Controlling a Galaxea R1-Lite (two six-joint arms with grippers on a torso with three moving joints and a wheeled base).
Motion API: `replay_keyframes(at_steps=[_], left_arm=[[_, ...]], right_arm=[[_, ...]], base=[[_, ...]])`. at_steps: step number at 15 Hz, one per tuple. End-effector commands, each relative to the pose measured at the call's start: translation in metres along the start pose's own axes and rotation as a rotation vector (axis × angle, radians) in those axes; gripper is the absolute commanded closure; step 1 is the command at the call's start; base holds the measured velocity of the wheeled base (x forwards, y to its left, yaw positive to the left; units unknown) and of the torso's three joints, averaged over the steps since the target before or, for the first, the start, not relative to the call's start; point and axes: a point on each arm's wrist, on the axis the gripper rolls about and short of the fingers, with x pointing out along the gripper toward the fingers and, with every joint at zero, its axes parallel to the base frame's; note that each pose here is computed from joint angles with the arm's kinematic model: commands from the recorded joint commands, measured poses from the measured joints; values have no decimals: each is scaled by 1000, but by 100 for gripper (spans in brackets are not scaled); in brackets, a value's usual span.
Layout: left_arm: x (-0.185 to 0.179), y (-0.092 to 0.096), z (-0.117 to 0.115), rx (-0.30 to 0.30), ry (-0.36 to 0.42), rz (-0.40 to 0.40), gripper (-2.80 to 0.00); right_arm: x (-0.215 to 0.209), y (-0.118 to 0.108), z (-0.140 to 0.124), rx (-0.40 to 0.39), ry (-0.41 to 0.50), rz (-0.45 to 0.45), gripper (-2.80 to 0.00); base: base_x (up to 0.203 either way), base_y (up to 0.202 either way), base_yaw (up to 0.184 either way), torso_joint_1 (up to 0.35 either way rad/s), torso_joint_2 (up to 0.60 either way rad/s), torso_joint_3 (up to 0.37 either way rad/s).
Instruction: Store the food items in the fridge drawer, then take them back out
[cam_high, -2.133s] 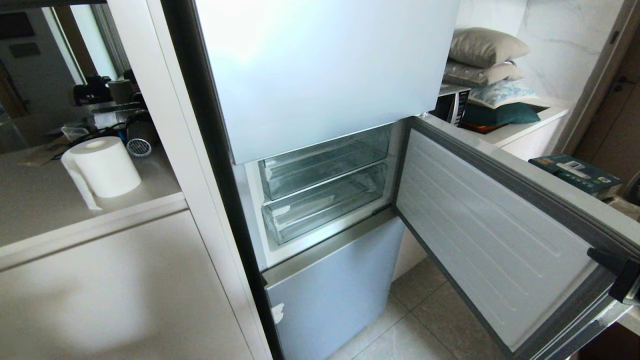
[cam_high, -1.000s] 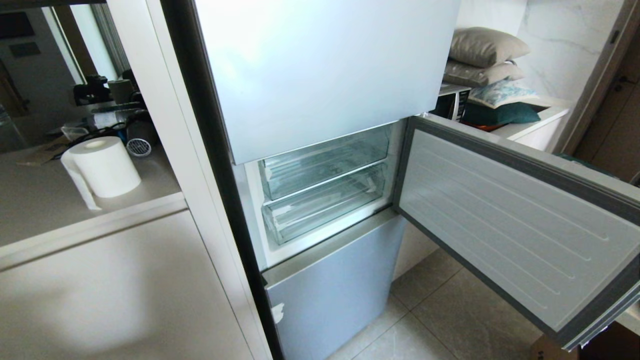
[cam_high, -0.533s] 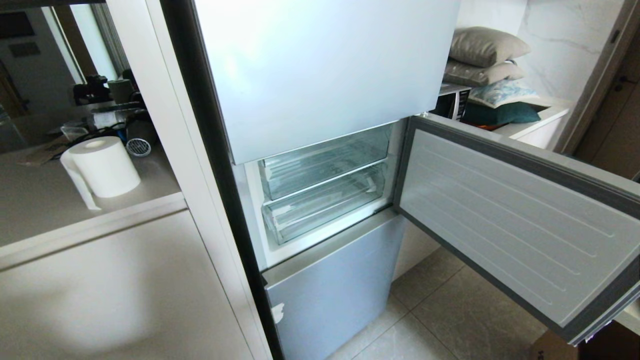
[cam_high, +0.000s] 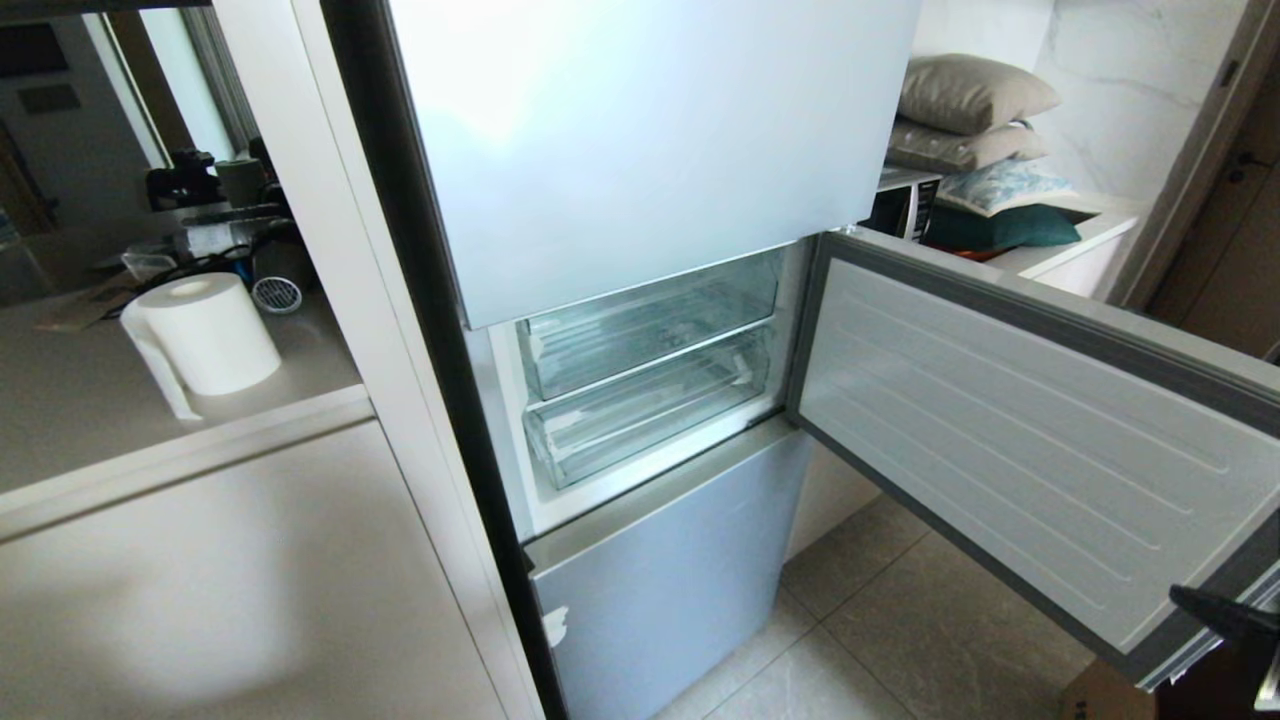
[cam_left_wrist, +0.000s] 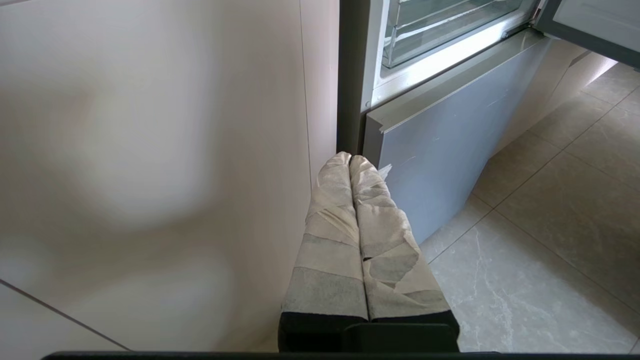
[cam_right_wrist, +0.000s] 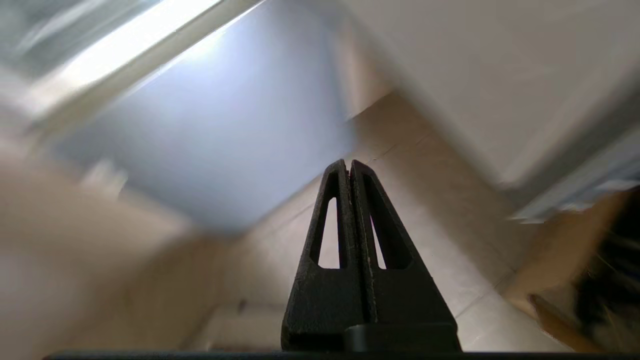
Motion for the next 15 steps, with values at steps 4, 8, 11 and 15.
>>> replay_keyframes(at_steps=[4,8,11,15], left_arm=[[0,0,0,1,2,0,0],[0,0,0,0,2,0,0],[0,0,0,0,2,0,0],[0,0,0,0,2,0,0]], right_arm=[[-12,31,-36,-73,81,267,0],[-12,29,-40,1,27,220,0],[-14,28,-41,13,31,208,0],[-47,22,-48,11,-106,168,0]], base=[[0,0,0,0,0,0],[0,0,0,0,0,0],[0,0,0,0,0,0],[0,0,0,0,0,0]])
